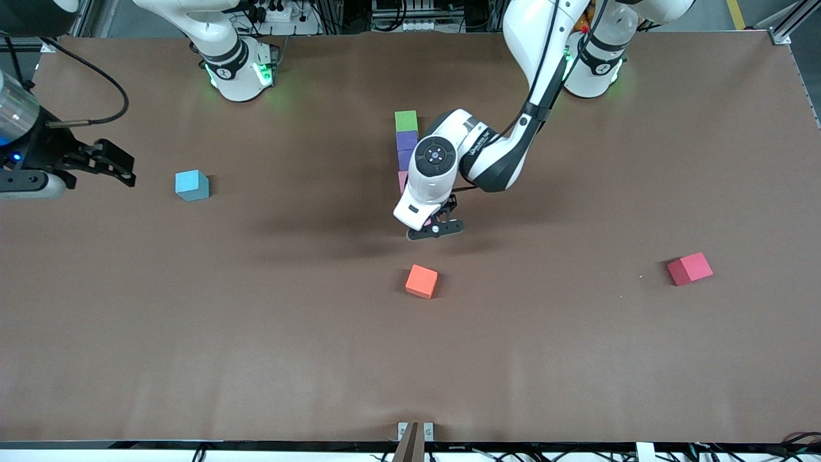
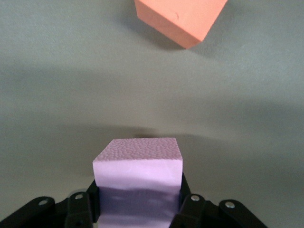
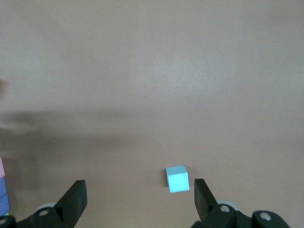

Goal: Arrange blocks into number 1

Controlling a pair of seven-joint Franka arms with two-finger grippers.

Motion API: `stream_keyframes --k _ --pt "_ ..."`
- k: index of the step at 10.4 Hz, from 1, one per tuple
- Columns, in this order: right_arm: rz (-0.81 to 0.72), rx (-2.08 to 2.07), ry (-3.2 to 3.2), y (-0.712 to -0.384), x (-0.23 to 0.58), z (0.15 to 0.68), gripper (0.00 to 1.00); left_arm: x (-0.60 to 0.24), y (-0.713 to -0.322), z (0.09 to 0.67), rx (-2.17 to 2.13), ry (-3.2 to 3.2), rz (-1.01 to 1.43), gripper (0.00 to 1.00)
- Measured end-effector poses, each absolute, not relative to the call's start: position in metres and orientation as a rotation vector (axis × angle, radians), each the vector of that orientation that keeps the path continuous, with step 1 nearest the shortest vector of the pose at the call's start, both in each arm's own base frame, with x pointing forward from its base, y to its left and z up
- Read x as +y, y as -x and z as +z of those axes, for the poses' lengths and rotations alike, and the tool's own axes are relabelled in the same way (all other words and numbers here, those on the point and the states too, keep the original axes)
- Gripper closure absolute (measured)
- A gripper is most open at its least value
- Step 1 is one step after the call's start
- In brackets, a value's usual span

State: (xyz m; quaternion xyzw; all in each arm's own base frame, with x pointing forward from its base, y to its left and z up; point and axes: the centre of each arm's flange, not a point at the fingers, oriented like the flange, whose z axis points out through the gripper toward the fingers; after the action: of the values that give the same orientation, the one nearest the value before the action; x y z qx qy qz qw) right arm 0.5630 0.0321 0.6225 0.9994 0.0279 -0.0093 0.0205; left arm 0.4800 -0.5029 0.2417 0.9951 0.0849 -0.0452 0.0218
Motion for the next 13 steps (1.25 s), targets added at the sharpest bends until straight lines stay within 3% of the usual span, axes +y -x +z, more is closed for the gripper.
stream_keyframes --k 13 --pt "-0.151 0.125 -3.098 -0.556 -0.004 0.625 0.00 -0.526 -0.453 0.206 0.170 -3.105 -0.159 0.39"
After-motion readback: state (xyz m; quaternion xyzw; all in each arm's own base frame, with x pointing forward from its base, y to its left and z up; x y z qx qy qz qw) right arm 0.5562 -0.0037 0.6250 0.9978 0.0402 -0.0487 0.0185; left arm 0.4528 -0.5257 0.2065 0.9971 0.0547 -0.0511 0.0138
